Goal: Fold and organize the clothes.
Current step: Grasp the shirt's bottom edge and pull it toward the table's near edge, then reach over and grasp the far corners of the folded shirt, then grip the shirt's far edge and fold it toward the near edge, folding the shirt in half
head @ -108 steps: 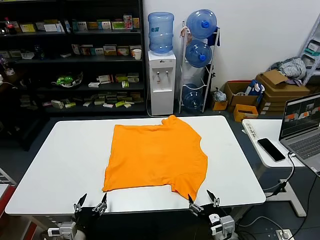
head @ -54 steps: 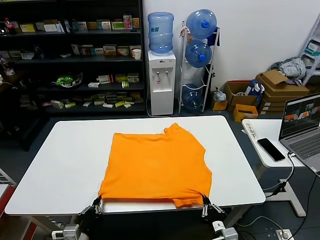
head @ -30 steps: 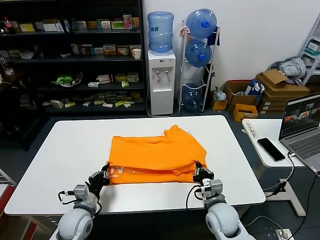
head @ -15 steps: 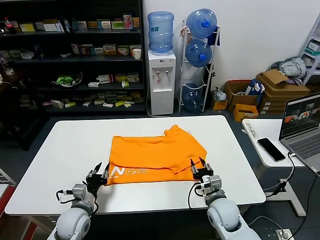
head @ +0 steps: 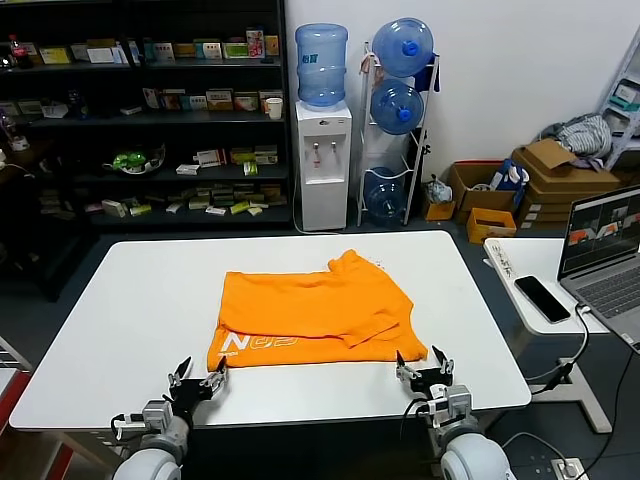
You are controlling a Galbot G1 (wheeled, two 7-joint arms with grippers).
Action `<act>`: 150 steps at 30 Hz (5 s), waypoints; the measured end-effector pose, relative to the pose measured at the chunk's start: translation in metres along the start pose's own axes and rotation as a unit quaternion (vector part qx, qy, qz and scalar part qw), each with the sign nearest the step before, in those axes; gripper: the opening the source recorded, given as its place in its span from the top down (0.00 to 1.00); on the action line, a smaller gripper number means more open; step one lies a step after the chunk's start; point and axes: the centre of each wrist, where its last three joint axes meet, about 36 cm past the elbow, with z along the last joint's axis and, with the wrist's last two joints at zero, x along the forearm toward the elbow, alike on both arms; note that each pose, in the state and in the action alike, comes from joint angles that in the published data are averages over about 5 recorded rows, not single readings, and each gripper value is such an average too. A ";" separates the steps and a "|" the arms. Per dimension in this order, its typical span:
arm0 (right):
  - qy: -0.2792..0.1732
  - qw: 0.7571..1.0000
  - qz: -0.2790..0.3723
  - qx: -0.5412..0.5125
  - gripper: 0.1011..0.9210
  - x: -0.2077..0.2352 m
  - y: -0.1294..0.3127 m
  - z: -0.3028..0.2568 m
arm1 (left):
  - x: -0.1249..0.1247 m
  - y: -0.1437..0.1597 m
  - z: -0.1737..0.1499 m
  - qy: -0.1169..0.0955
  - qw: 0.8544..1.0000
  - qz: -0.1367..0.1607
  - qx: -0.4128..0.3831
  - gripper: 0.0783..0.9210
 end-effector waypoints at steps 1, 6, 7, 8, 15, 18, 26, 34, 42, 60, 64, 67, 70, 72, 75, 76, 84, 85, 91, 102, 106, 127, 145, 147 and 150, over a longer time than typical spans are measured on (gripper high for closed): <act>0.001 1.000 -0.001 -0.002 0.19 -0.002 0.000 0.000 | -0.001 0.000 0.001 0.001 1.000 -0.001 0.001 0.12; 0.007 1.000 -0.008 -0.011 0.37 -0.010 0.002 0.002 | -0.007 0.000 0.001 0.002 1.000 -0.004 0.001 0.23; 0.008 1.000 -0.009 -0.012 0.41 -0.011 0.003 0.002 | -0.008 0.000 0.001 0.003 1.000 -0.004 0.001 0.27; 0.009 1.000 -0.010 -0.012 0.44 -0.012 0.003 0.003 | -0.008 0.000 0.001 0.003 1.000 -0.004 0.001 0.30; 0.011 1.000 -0.009 -0.015 0.69 -0.010 -0.001 0.005 | -0.006 -0.002 0.003 0.012 1.000 -0.002 0.007 0.54; 0.011 1.000 -0.008 -0.017 0.80 -0.008 -0.003 0.005 | -0.003 -0.005 0.004 0.017 1.000 0.001 0.010 0.64; 0.009 1.000 -0.003 -0.020 0.97 0.000 -0.006 0.003 | 0.004 -0.011 0.005 0.020 1.000 0.008 0.016 0.92; 0.023 1.000 -0.001 -0.018 0.97 0.033 -0.014 0.004 | 0.022 -0.008 -0.006 0.024 0.999 0.004 0.021 0.98; 0.050 0.999 -0.002 -0.003 0.95 0.081 -0.025 0.008 | 0.066 0.001 -0.012 0.052 0.998 0.005 0.025 0.97; -0.052 0.998 -0.015 -0.012 0.34 0.036 -0.032 -0.076 | 0.072 0.008 -0.073 -0.009 0.999 0.035 0.009 0.42; -0.063 0.997 -0.021 -0.025 0.21 -0.021 -0.028 -0.098 | 0.031 0.011 -0.089 -0.033 0.999 0.042 0.012 0.27; -0.059 0.997 -0.029 -0.030 0.14 -0.065 -0.021 -0.112 | -0.007 0.013 -0.094 -0.037 0.998 0.043 0.016 0.18; -0.046 0.998 -0.038 -0.031 0.12 -0.103 -0.013 -0.121 | -0.047 0.015 -0.095 -0.028 0.999 0.040 0.020 0.13; -0.034 0.998 -0.043 -0.031 0.12 -0.124 -0.007 -0.123 | -0.072 0.018 -0.093 -0.019 0.999 0.036 0.021 0.12; -0.014 0.998 -0.049 -0.032 0.12 -0.148 0.000 -0.123 | -0.100 0.023 -0.089 -0.001 0.999 0.028 0.023 0.12; -0.008 0.998 -0.051 -0.033 0.12 -0.155 0.002 -0.122 | -0.108 0.024 -0.087 0.005 0.999 0.026 0.023 0.12; 0.034 0.997 -0.064 -0.029 0.30 -0.189 0.017 -0.117 | -0.150 0.020 -0.082 0.028 0.999 0.023 0.019 0.27; 0.038 0.997 -0.065 -0.029 0.33 -0.191 0.018 -0.117 | -0.154 0.019 -0.082 0.029 0.999 0.023 0.018 0.32; 0.061 0.995 -0.073 -0.026 0.55 -0.203 0.024 -0.115 | -0.170 0.011 -0.078 0.040 0.999 0.020 0.008 0.52; 0.073 0.994 -0.084 -0.020 0.93 -0.209 0.027 -0.114 | -0.177 0.009 -0.072 0.050 0.999 0.017 0.000 0.89; 0.068 0.994 -0.085 -0.020 0.97 -0.209 0.026 -0.114 | -0.175 0.007 -0.070 0.049 0.999 0.020 0.003 0.97; -0.034 0.995 -0.090 -0.025 0.97 -0.139 0.005 -0.111 | -0.113 0.004 -0.086 -0.041 0.998 0.035 -0.010 0.98; 0.021 0.997 -0.072 0.004 0.94 0.005 -0.022 -0.072 | 0.004 0.001 -0.058 -0.043 0.998 0.040 -0.029 0.94; 0.028 0.997 -0.070 0.007 0.89 0.018 -0.024 -0.071 | 0.014 0.001 -0.054 -0.036 0.998 0.042 -0.029 0.89; 0.035 0.997 -0.068 0.010 0.79 0.035 -0.025 -0.070 | 0.027 0.002 -0.049 -0.026 0.998 0.043 -0.030 0.79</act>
